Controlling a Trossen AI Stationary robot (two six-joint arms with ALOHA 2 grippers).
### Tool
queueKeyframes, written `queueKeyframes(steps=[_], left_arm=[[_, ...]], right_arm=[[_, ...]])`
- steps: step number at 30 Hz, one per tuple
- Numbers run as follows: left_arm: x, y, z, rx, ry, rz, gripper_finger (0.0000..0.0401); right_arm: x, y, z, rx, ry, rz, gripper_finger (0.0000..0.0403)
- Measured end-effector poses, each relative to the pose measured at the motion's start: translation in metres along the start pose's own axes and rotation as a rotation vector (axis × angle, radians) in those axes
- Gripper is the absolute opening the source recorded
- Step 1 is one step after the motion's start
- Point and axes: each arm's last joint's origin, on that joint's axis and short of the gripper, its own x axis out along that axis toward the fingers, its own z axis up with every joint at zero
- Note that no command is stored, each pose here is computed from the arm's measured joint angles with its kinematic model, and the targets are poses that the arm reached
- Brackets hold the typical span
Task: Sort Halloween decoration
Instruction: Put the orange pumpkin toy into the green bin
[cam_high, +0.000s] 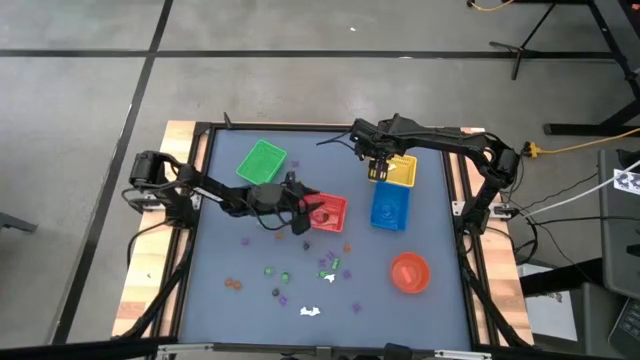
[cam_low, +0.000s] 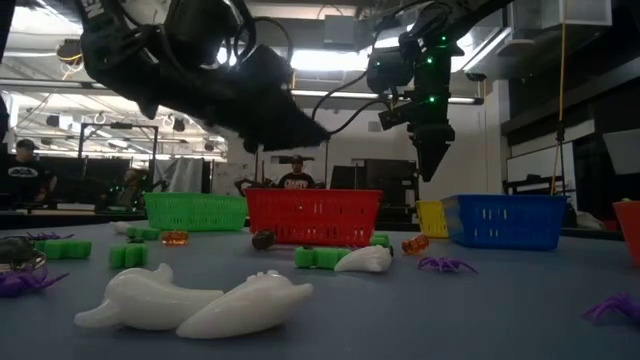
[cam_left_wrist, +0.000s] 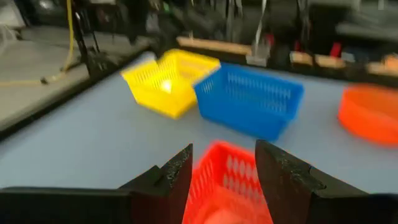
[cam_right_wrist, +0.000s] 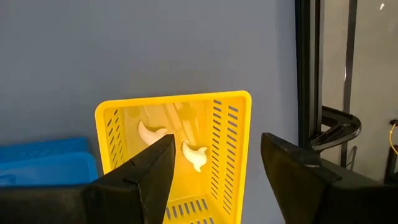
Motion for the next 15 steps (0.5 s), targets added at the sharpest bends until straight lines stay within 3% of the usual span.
queueKeyframes(steps=[8, 15], left_arm=[[0.011, 0.023, 0.026, -0.051, -0.144, 0.059, 0.0156], [0.034, 0.042, 0.056, -0.041, -0.086, 0.049, 0.0155]], right_arm=[[0.0, -0.001, 0.002, 0.007, -0.023, -0.007, 0.0237], [0.0, -0.002, 0.005, 0.016, -0.05, -0.015, 0.0237]])
